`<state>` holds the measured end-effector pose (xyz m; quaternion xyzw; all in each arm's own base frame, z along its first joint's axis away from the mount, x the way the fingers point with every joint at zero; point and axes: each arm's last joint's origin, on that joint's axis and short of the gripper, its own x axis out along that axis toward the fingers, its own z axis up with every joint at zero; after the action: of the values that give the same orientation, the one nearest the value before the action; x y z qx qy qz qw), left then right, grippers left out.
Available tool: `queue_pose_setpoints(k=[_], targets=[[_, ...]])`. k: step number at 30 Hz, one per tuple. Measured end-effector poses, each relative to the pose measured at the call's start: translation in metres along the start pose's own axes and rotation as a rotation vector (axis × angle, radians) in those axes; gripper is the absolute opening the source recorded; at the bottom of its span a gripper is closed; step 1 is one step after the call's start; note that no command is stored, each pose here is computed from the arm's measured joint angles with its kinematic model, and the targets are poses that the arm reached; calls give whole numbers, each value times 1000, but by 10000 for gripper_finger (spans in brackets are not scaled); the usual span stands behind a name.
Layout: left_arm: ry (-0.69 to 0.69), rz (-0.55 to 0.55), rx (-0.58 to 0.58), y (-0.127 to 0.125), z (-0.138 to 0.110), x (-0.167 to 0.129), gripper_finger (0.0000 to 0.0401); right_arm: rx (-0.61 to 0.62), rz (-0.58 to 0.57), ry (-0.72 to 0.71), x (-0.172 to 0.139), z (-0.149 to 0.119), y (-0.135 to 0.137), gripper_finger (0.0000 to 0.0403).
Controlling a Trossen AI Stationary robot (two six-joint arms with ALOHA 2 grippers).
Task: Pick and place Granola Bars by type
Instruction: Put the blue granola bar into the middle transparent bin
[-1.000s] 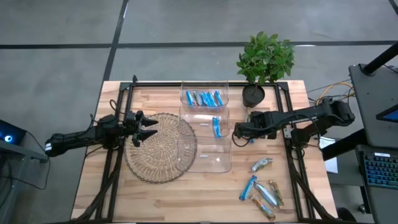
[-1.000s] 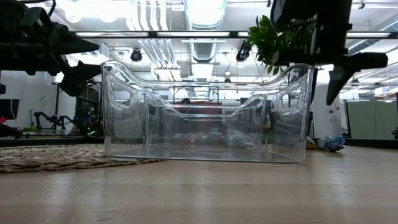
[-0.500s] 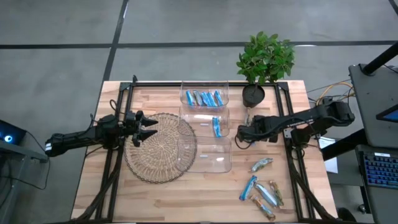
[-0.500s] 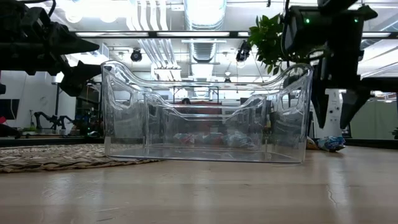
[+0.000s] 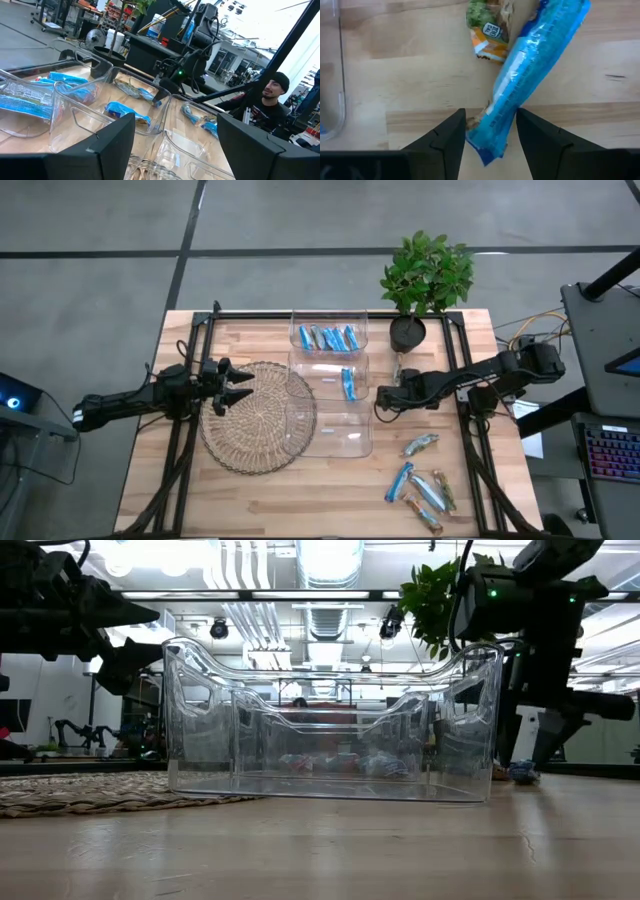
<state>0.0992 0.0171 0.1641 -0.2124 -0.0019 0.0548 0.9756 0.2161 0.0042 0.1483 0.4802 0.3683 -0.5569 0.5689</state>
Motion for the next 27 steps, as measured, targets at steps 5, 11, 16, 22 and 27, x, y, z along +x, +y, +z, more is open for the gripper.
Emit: queue_pose_setpoints(k=[5,11,16,22,27], targets=[[0,0,0,0,0,0,261,26,-21,19,4,-1,-5,159],[0,0,0,0,0,0,261,52,-51,44,9,-3,-12,107],[0,0,0,0,0,0,261,55,-54,47,10,-3,-13,42],[0,0,0,0,0,0,261,77,-59,62,0,-10,-10,16],[0,0,0,0,0,0,261,1,-80,51,-28,-21,-5,14]])
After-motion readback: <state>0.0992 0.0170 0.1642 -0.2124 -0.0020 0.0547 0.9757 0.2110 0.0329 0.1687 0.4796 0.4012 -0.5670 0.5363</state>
